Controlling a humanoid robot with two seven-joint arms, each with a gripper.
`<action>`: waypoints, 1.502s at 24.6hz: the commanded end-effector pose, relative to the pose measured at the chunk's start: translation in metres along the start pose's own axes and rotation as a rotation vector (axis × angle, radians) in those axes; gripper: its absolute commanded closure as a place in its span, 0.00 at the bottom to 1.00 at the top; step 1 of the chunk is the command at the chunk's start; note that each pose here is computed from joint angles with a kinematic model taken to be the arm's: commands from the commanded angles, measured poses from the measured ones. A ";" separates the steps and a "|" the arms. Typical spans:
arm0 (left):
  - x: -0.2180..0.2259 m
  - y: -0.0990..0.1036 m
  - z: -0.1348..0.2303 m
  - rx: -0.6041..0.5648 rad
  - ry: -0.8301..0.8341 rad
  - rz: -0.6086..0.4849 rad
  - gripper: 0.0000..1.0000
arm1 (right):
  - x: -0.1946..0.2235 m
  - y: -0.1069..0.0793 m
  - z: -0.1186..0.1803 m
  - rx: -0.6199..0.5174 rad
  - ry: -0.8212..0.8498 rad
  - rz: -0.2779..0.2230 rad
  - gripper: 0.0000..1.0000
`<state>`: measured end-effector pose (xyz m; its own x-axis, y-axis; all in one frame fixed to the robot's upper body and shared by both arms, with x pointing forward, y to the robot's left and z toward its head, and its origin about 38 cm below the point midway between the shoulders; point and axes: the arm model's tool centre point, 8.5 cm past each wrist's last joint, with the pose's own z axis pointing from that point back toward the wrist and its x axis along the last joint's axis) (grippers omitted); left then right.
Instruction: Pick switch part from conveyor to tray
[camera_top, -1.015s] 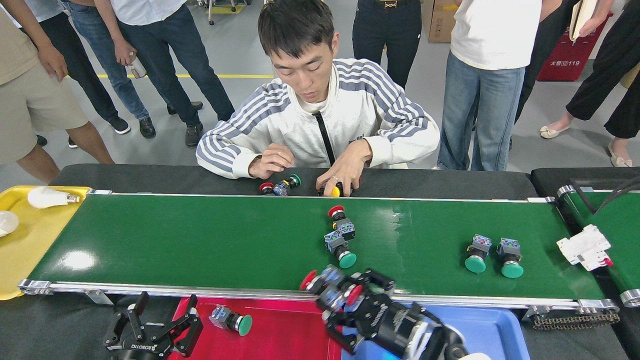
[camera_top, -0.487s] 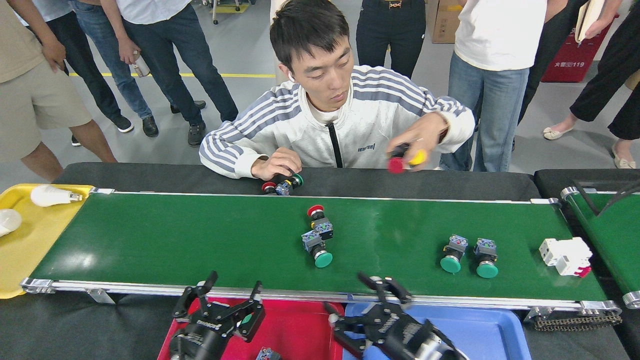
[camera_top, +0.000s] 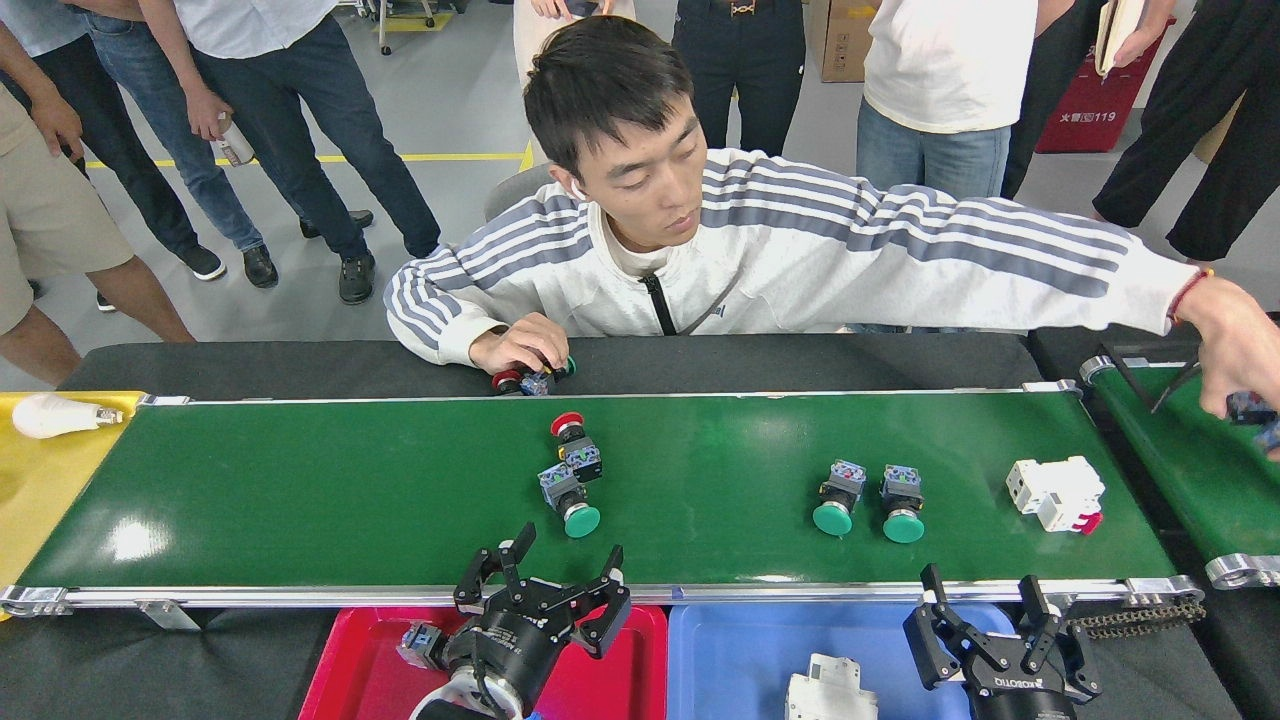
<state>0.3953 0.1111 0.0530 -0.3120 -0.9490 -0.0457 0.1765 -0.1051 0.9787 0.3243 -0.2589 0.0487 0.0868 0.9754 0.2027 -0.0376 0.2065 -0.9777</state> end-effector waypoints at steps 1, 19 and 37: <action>-0.012 0.010 -0.010 0.015 0.038 -0.002 0.00 | 0.016 -0.002 -0.012 0.020 -0.041 0.020 0.00; -0.058 -0.002 -0.032 -0.042 0.154 0.020 0.92 | 0.096 0.016 -0.090 0.161 -0.119 0.140 0.35; -0.057 -0.031 0.104 -0.015 -0.229 -0.106 0.00 | 0.159 -0.002 -0.026 0.109 -0.716 0.212 0.97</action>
<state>0.3050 0.1874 0.0404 -0.5891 -0.8029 -0.0910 0.1596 -0.2260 0.9610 0.3700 -0.1270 0.0673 -0.4876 0.8720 0.0424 -0.1358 -0.0278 -0.9903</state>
